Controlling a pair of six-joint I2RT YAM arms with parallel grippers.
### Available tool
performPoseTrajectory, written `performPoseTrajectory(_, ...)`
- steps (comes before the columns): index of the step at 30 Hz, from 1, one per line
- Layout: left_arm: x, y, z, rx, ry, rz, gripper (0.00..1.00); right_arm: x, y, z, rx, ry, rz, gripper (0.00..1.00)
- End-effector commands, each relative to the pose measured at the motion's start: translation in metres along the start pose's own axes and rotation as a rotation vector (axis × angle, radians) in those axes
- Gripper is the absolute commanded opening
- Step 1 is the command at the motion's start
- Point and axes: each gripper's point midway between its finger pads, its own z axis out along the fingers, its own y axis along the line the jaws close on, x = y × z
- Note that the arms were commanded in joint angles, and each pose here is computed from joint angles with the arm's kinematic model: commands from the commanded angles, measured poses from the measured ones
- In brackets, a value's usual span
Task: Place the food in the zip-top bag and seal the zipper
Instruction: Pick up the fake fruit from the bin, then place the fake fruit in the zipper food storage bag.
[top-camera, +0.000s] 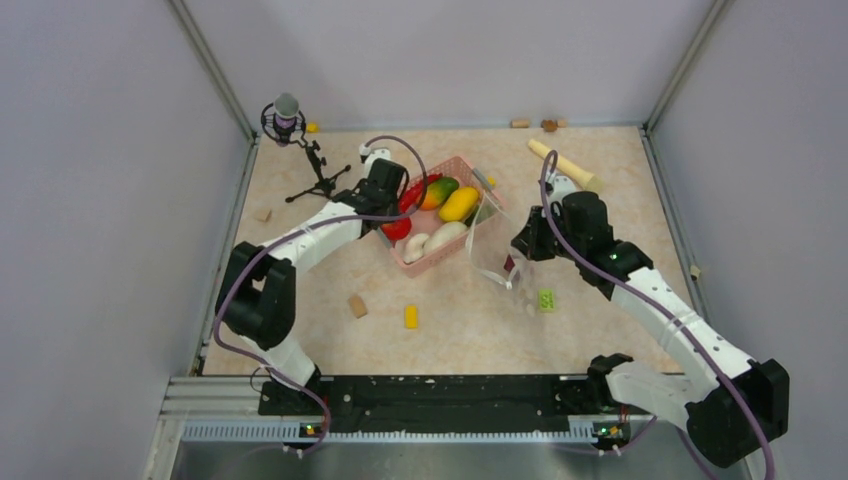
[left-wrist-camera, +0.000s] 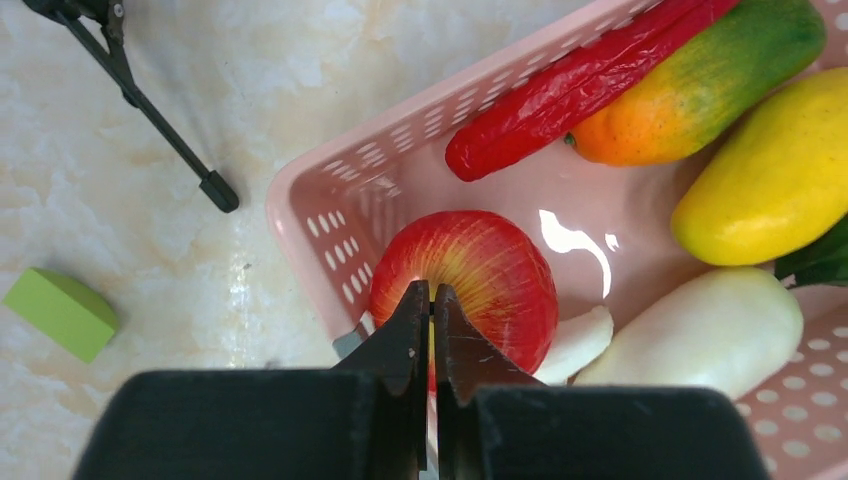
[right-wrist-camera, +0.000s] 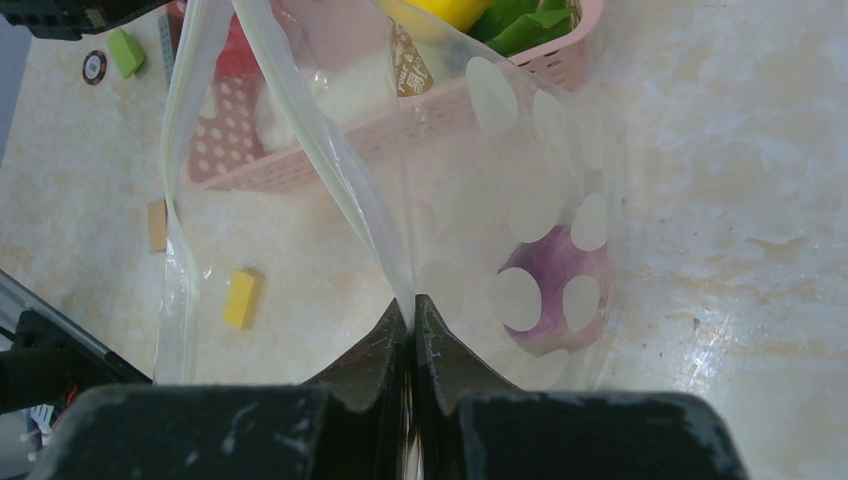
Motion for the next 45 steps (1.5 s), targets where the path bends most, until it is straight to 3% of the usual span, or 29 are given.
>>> performPoseTrajectory(1, -0.026, -0.002, -0.029, 0.063, -0.094, -0.042, 0.00, -0.007, 0.000, -0.006, 0.000, -0.039, -0.016, 0.03)
performPoseTrajectory(12, -0.042, -0.018, -0.045, 0.160, -0.126, -0.046, 0.00, -0.008, 0.000, -0.007, 0.006, -0.044, -0.012, 0.03)
performPoseTrajectory(23, -0.081, -0.047, -0.095, 0.329, -0.221, -0.003, 0.00, -0.015, -0.002, -0.012, 0.027, -0.068, 0.003, 0.03)
performPoseTrajectory(29, -0.092, -0.073, -0.146, 0.457, -0.309, 0.066, 0.00, -0.015, -0.004, -0.013, 0.043, -0.069, 0.004, 0.03)
performPoseTrajectory(38, -0.102, -0.120, -0.257, 0.739, -0.516, 0.203, 0.00, -0.018, -0.002, -0.017, 0.033, -0.085, -0.001, 0.03)
performPoseTrajectory(45, -0.099, -0.154, -0.299, 0.902, -0.524, 0.277, 0.00, -0.020, 0.000, -0.018, 0.024, -0.091, -0.003, 0.03)
